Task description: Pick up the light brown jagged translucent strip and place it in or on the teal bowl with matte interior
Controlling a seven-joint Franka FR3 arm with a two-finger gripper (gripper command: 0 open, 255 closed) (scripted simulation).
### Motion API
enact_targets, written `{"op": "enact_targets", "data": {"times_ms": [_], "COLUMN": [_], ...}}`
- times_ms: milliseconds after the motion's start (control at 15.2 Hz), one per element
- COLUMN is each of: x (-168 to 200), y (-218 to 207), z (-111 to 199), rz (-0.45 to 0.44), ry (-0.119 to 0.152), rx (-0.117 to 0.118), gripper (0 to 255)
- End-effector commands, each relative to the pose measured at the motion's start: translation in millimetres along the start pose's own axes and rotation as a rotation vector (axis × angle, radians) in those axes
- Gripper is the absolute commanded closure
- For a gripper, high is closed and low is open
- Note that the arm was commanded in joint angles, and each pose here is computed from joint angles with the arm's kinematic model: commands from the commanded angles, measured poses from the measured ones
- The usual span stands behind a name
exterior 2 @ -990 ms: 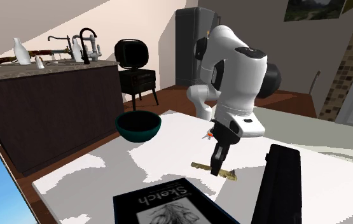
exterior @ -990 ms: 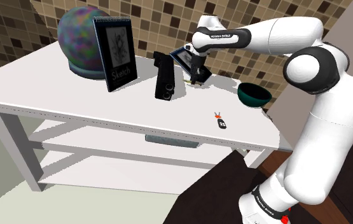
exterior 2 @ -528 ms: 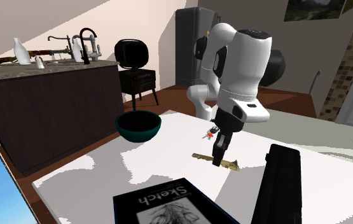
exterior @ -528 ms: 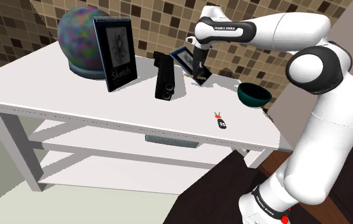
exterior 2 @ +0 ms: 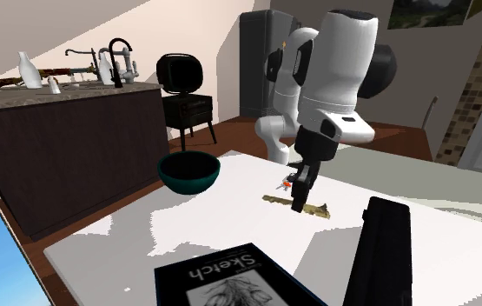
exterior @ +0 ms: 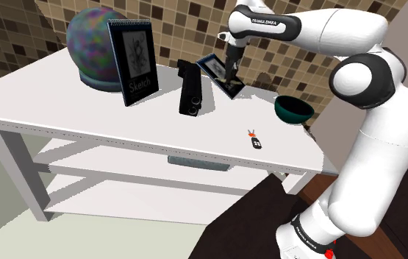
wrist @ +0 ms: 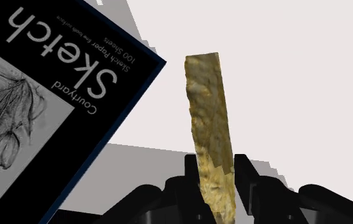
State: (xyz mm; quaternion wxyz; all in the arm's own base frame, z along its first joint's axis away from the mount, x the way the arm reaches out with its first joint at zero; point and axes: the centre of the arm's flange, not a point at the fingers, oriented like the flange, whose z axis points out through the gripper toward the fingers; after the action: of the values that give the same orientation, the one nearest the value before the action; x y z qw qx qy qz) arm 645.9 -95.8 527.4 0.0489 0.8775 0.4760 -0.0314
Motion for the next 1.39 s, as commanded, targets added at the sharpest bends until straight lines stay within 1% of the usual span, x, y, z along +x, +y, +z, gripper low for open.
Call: {"op": "enact_targets", "data": {"times_ms": [0, 528, 1320], "x": [-1, -5, -160], "y": [0, 2, -28], "z": [-11, -50, -37], "rz": [0.0, 0.0, 0.0], "ry": [0.0, 0.0, 0.0], "rx": [0.0, 0.0, 0.0], "gripper": [255, 255, 255]}}
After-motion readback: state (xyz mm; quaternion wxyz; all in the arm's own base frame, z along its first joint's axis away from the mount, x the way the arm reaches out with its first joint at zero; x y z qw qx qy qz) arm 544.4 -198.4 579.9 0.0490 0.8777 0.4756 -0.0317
